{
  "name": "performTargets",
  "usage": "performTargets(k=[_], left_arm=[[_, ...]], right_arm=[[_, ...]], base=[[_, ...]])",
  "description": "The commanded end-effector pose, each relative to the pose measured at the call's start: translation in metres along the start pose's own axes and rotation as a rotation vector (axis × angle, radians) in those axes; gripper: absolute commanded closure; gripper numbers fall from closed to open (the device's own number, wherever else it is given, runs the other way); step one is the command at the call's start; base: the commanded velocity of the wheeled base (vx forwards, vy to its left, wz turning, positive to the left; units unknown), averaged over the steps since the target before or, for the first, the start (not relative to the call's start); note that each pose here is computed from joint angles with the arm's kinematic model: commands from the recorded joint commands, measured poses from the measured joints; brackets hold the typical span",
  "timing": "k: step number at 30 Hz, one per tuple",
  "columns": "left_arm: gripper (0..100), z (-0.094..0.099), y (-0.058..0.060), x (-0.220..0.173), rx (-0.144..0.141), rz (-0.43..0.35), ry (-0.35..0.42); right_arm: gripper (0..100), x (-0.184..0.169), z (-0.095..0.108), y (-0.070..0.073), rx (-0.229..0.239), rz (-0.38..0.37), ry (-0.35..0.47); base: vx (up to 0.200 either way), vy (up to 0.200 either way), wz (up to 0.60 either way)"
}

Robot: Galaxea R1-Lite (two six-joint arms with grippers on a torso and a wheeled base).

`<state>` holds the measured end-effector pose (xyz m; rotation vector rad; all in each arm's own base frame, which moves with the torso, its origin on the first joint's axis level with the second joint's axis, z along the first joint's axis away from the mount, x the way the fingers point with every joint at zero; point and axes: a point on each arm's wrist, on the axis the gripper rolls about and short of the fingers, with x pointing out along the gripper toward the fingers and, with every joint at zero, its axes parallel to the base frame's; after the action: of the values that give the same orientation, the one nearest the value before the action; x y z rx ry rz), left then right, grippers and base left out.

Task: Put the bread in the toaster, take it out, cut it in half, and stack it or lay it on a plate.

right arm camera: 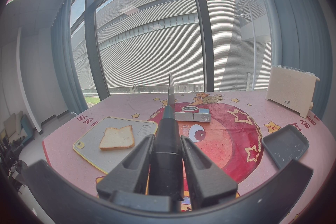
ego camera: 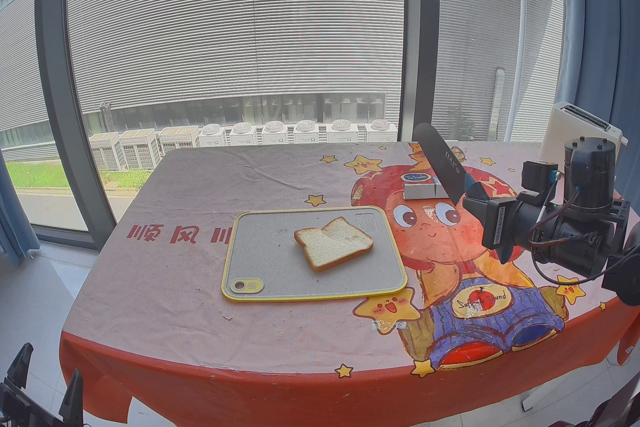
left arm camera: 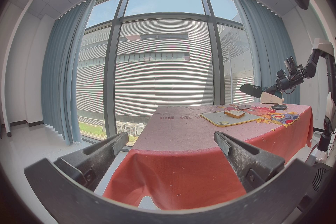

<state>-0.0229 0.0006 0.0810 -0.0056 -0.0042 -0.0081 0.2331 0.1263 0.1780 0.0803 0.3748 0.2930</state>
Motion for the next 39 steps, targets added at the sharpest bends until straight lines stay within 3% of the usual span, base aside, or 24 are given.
performTargets(k=[1,39], left_arm=[[0,-0.005,0.000,0.000,-0.002,0.000,0.001],[0,-0.005,0.000,0.000,-0.001,0.000,0.001]], right_arm=[[100,-0.003,0.000,0.003,-0.004,0.015,-0.006],[100,-0.009,-0.014,0.023,-0.042,0.094,0.036]], base=[[0.000,0.000,0.00],[0.000,0.000,0.00]])
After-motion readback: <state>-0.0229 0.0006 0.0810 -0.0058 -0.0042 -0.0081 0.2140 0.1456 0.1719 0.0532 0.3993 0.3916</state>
